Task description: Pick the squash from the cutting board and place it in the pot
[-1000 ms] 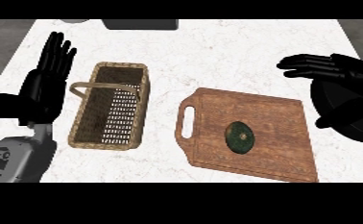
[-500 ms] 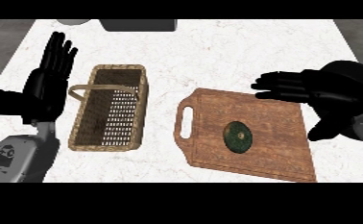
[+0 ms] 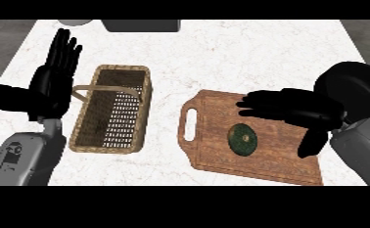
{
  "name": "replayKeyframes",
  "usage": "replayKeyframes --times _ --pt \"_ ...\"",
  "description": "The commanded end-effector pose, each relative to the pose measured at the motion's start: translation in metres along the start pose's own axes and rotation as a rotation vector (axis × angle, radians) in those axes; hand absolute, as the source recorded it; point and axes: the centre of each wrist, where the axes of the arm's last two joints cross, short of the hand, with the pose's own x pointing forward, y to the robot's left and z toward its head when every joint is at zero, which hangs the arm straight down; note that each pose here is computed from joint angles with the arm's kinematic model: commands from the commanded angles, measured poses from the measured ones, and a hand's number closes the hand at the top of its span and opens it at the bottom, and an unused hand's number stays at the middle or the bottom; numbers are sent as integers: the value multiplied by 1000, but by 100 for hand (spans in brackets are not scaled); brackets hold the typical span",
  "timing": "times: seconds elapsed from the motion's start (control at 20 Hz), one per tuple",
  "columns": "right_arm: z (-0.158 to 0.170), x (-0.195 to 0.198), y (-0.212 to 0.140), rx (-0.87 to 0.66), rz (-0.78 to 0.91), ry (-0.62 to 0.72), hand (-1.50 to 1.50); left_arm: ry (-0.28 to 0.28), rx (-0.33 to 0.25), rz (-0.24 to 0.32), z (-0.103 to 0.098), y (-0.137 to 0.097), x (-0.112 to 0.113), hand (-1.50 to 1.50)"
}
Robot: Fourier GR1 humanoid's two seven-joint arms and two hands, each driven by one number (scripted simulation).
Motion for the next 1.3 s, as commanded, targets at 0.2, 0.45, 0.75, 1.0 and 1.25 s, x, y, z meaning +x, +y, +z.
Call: replayKeyframes --times 0.2,0.45,0.75,1.0,1.25 --pt "-17 -7 27 -8 5 -50 -150 0 1 16 1 -6 -4 0" --pt "-14 0 26 -29 22 -47 -150 21 2 5 8 17 6 0" --pt "-23 7 44 -26 68 56 -150 14 0 20 4 -9 -7 0" --pt "-42 2 54 -12 47 49 -150 30 16 2 12 4 -11 0" --pt "-51 4 50 -10 64 20 -150 -3 -6 25 9 18 -7 0"
